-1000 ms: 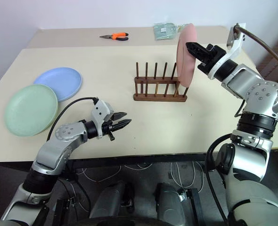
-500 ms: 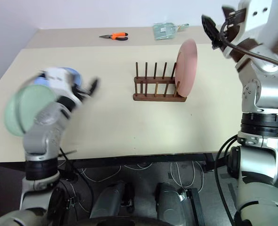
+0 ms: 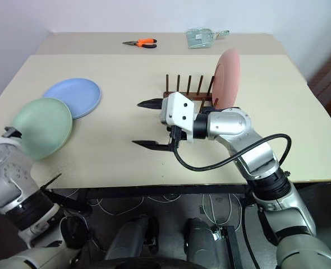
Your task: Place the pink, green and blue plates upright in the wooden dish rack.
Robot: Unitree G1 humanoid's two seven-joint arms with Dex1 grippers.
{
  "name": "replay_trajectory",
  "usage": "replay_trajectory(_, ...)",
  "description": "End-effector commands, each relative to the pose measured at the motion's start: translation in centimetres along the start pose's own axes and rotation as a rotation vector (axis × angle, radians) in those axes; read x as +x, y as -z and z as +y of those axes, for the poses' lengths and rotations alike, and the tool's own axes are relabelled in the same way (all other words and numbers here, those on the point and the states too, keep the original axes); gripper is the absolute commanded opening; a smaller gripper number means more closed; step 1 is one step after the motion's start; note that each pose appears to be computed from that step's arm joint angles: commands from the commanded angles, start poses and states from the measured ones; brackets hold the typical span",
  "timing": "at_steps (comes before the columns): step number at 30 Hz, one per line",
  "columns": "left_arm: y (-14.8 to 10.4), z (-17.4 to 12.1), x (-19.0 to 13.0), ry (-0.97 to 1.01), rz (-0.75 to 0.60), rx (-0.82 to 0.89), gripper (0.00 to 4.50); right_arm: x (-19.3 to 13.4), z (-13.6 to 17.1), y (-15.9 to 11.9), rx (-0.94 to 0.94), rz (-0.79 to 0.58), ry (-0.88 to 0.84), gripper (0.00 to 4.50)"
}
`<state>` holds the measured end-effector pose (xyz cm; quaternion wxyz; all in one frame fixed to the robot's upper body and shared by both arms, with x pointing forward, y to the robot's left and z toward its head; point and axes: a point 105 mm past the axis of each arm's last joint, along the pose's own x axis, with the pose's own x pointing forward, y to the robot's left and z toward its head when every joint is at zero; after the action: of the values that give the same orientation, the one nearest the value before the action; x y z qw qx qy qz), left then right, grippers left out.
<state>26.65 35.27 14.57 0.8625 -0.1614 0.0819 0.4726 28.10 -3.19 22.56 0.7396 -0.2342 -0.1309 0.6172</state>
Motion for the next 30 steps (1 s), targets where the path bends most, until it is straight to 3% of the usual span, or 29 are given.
replay_trajectory(1,1.5,0.0,-0.6,0.040,0.115,-0.086,4.39,-0.1,0.1,-0.3,-0.030,-0.008,-0.001,4.43)
replay_trajectory(3,3.3,-0.2,-0.7,0.064,0.210,-0.125,4.39,-0.2,0.1,0.0,-0.030,0.000,0.003,4.43)
replay_trajectory(6,4.1,-0.2,-0.7,0.058,0.255,-0.180,3.46,-0.3,0.1,0.3,-0.037,0.013,0.014,4.50)
replay_trajectory(13,3.3,0.1,-0.4,0.013,0.210,-0.216,0.05,-0.9,-0.1,1.1,-0.067,0.047,0.059,4.50)
replay_trajectory(16,-1.2,-2.0,-1.5,0.132,-0.040,-0.207,0.05,-1.3,-0.5,1.2,-0.053,0.058,0.072,4.50)
replay_trajectory(19,-5.6,-7.3,-5.5,0.432,-0.310,-0.081,0.05,-1.5,-1.2,0.8,-0.080,0.057,0.101,4.50)
replay_trajectory(23,-5.9,-12.1,-9.6,0.696,-0.423,0.057,0.05,-0.7,-1.7,0.2,-0.197,0.061,0.118,4.50)
replay_trajectory(30,-4.7,-17.4,-15.3,1.006,-0.413,0.101,0.05,1.6,-3.8,1.4,-0.438,0.155,0.189,4.50)
